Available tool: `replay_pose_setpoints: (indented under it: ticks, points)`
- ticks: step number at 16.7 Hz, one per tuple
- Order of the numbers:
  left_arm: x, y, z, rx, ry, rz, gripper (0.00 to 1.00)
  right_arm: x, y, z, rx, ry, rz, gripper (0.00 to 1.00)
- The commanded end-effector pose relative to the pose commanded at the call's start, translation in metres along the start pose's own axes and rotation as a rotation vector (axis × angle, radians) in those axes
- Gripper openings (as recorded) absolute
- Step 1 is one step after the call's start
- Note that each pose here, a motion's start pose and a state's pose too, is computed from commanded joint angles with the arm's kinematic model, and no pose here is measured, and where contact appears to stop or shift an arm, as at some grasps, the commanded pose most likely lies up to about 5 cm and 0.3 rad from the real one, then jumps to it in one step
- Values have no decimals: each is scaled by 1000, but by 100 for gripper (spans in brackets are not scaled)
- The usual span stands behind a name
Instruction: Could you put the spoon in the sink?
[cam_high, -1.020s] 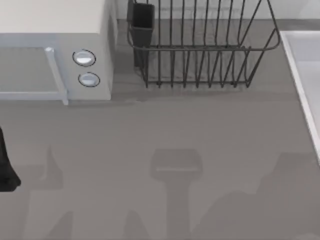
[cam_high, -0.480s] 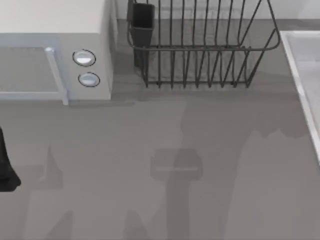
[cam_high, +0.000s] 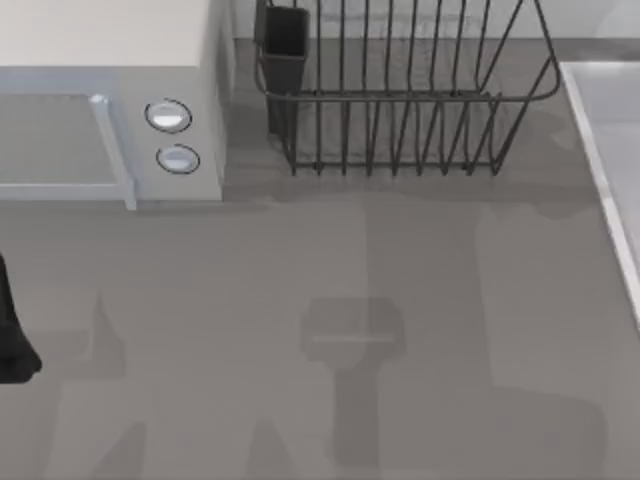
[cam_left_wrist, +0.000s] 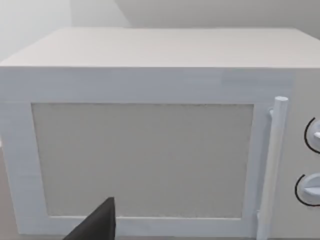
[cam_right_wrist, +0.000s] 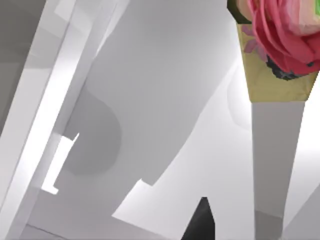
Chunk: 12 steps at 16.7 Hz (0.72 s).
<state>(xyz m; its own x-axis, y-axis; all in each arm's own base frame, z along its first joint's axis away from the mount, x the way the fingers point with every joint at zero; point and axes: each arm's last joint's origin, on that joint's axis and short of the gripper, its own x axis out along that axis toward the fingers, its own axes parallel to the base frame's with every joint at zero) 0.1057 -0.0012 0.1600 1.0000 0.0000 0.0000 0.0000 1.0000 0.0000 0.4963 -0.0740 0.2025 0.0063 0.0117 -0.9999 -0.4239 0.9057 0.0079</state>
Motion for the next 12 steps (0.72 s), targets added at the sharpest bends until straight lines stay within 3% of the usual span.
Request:
replay_pose_setpoints:
  ticks: [12]
  points:
    - [0,0,0,0,0,0,100,21,2,8,-3,15,10,0]
